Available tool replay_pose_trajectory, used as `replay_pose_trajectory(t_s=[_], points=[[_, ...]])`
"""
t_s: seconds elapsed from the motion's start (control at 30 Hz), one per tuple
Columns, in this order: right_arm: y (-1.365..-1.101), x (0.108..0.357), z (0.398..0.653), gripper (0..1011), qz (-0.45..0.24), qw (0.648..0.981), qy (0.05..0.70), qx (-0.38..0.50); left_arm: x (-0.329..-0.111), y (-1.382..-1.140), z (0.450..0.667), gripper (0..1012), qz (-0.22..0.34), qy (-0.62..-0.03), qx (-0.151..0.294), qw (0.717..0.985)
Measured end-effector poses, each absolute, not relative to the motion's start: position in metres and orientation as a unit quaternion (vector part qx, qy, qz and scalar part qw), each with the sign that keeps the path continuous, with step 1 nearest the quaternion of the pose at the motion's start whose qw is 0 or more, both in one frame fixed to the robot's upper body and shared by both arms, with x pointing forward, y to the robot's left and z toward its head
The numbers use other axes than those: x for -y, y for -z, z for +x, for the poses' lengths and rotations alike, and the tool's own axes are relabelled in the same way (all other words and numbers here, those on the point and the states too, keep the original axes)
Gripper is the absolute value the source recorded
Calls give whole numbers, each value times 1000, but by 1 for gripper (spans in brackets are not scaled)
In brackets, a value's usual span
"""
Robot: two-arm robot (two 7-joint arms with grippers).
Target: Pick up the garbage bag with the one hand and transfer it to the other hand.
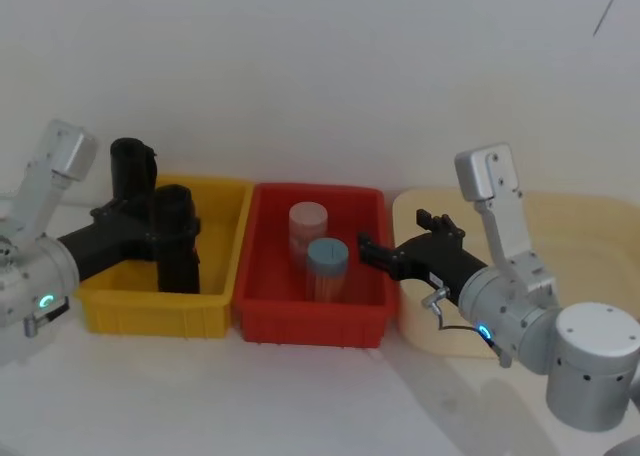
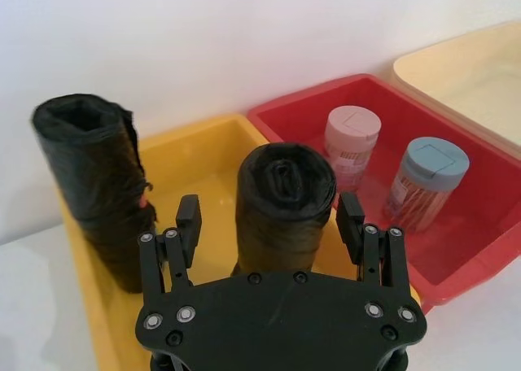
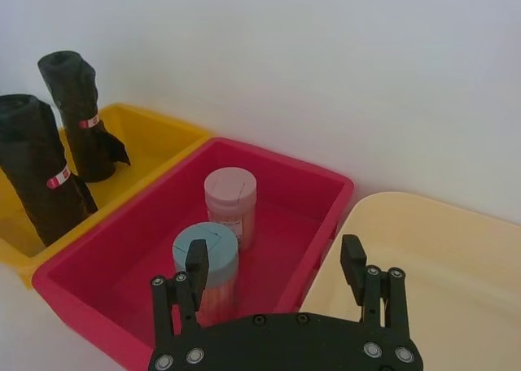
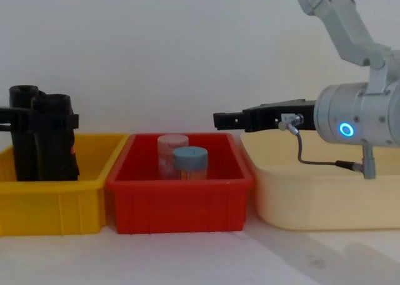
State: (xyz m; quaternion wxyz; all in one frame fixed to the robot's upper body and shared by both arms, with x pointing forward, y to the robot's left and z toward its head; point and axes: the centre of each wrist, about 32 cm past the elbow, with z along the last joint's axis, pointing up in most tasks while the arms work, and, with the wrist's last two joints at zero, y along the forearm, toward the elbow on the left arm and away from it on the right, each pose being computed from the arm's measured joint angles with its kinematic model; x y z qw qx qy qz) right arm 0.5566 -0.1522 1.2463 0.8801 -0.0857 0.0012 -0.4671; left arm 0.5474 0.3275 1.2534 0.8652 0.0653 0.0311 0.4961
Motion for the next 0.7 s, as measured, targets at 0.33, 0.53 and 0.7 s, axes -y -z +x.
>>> replay_pose_trajectory(t_s=[0.33,0.53,0.7], points=[[-1247,154,559,1001,-86,884,460,-4,-324,-1252,564,1002,70,-475,-34,876],[-1248,154,559,1001,-88,888,450,-5,-323,-1252,568,1002,72,-469,-35,879],[-1249,149,559,1001,-93,894,439,-6,-322,-1252,570,1002,73,-467,-35,881]])
